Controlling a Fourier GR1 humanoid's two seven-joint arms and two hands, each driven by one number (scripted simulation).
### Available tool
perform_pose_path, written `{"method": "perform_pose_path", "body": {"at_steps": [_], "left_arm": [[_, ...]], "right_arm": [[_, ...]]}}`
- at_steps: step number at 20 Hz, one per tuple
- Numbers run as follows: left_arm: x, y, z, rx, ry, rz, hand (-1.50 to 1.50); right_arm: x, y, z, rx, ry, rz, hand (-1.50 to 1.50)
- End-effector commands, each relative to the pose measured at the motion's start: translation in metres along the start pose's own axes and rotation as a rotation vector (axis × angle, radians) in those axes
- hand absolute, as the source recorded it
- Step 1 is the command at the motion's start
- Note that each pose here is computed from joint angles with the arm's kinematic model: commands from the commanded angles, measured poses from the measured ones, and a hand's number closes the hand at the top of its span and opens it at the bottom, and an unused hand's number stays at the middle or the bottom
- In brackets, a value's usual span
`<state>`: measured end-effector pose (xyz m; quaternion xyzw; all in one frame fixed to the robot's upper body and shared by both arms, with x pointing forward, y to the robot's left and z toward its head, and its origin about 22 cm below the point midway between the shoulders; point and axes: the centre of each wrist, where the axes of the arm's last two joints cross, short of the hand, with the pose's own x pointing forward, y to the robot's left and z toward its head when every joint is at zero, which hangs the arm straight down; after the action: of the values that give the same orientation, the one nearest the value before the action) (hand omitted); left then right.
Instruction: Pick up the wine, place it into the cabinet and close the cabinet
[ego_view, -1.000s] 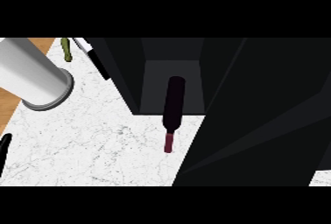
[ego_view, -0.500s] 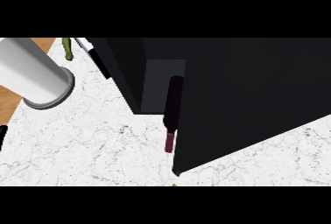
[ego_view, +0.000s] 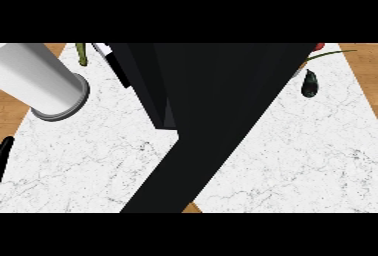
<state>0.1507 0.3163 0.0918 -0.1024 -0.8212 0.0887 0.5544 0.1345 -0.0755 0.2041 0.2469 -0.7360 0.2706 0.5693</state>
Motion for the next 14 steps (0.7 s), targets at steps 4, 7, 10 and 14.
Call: {"method": "perform_pose_path", "body": {"at_steps": [4,7,10,14], "left_arm": [[-0.006,0.0,0.002,-0.002,0.006,-0.01,-1.5],[-0.004,0.003,-0.009,0.022,-0.004,0.006,-1.5],[-0.001,-0.003,0.0,0.009,-0.01,0.0,-1.5],[0.0,-0.015,-0.004,0.014,0.005,0.013,-1.5]], "right_arm": [[0.024,0.012,-0.088,-0.008,-0.06,-0.036,1.5],[0.034,0.002,-0.124,-0.035,-0.044,0.007,1.5],[0.039,0.0,-0.151,-0.057,-0.057,0.051,1.5],[0.039,-0.015,-0.185,-0.123,-0.08,0.209,1.5]]}}
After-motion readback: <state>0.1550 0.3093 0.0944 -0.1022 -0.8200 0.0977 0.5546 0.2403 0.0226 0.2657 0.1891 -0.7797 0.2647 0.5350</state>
